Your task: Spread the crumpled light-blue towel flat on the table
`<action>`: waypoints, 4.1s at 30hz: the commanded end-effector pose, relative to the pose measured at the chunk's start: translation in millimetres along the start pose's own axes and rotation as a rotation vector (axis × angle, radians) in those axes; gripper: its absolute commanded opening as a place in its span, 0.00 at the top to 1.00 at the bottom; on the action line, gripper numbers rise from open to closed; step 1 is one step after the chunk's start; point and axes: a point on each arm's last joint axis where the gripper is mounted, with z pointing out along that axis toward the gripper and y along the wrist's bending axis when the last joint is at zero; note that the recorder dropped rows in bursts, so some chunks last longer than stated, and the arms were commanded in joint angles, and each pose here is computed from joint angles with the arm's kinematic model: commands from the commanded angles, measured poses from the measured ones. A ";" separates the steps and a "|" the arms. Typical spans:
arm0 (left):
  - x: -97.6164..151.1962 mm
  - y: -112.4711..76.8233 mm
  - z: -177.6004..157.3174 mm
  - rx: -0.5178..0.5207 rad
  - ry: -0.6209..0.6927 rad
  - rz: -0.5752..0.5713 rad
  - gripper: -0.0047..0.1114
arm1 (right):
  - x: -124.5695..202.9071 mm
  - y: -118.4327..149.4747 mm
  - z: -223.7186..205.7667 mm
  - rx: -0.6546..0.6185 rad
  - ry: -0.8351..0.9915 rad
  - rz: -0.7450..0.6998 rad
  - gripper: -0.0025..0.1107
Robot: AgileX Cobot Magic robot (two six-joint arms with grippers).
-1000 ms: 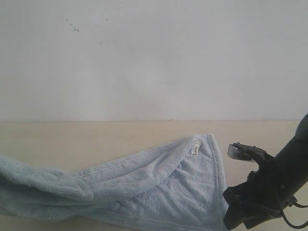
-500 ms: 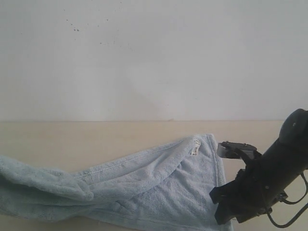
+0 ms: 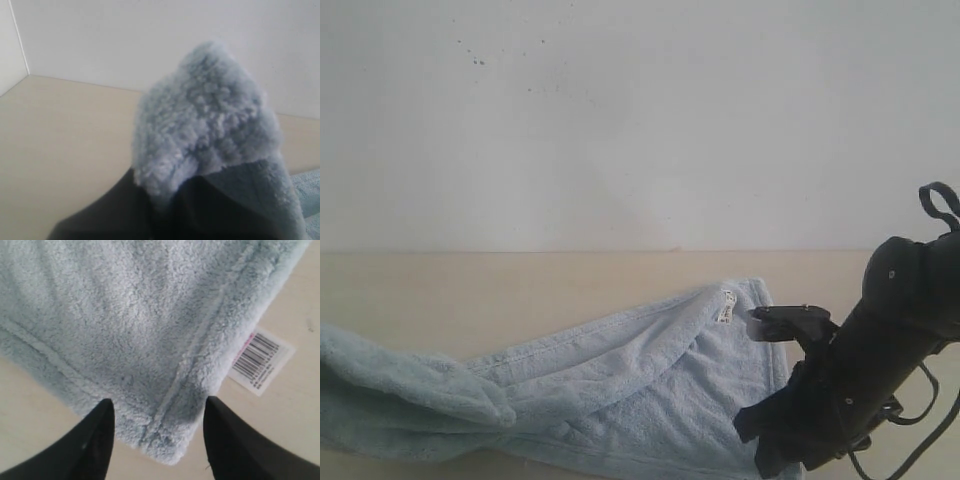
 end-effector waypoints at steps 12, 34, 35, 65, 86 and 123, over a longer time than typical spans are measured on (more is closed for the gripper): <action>-3.3 -1.0 -1.5 0.018 -0.014 -0.003 0.93 | 2.9 5.4 -1.6 0.056 0.017 0.026 0.53; -3.3 -1.5 -1.5 0.024 -0.014 -0.003 0.93 | 4.0 15.2 18.7 0.113 0.032 0.015 0.55; -3.3 -1.5 -1.5 0.024 -0.014 -0.003 0.93 | 4.5 15.0 18.6 0.115 0.038 0.011 0.64; -34.0 33.8 -33.6 -0.132 -0.166 0.045 0.93 | 67.5 2.2 -213.1 0.286 -0.353 -0.109 0.98; -28.6 57.2 -67.3 0.011 -0.318 -0.111 0.93 | 126.8 35.4 -276.7 0.269 -0.629 -0.109 0.98; 40.5 -51.7 67.0 0.043 0.252 0.399 0.93 | 17.9 -24.2 -160.5 0.314 -0.368 -0.090 0.98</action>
